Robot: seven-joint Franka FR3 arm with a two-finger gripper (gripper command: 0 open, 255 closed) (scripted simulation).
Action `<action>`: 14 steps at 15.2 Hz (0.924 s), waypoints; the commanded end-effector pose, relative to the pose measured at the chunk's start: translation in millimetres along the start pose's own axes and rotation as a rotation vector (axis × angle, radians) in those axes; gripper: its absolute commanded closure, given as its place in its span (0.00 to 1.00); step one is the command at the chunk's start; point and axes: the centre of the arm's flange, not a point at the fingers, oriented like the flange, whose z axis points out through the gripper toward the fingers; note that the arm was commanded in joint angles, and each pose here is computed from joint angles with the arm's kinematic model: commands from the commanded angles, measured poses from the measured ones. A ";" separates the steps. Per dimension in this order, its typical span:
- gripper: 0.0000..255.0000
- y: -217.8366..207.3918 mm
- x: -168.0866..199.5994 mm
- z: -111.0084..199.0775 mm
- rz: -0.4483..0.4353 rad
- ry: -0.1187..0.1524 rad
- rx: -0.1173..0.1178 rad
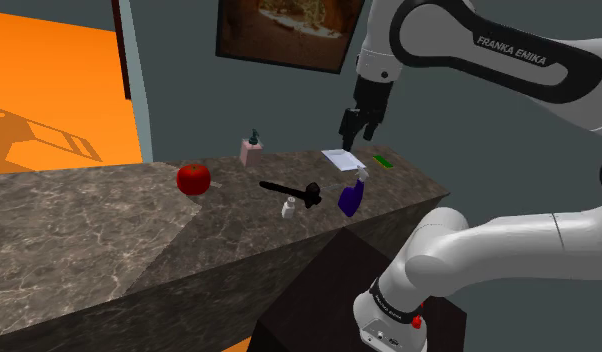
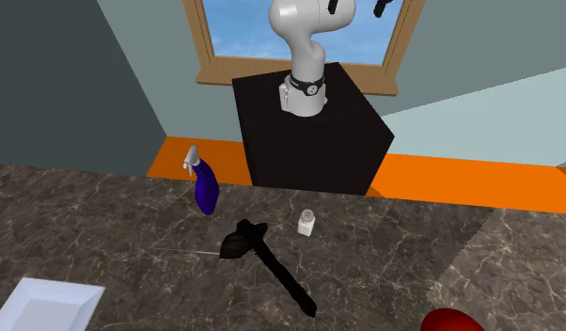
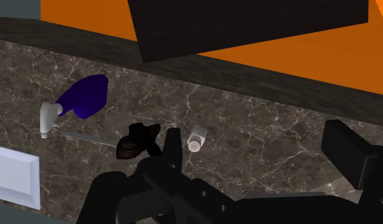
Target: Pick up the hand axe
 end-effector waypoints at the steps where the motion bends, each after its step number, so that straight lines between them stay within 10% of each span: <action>1: 0.00 0.0 0.0 0.0 0.000 0.000 0.000; 14: 0.00 59.1 91.2 131.1 -0.158 0.001 -0.019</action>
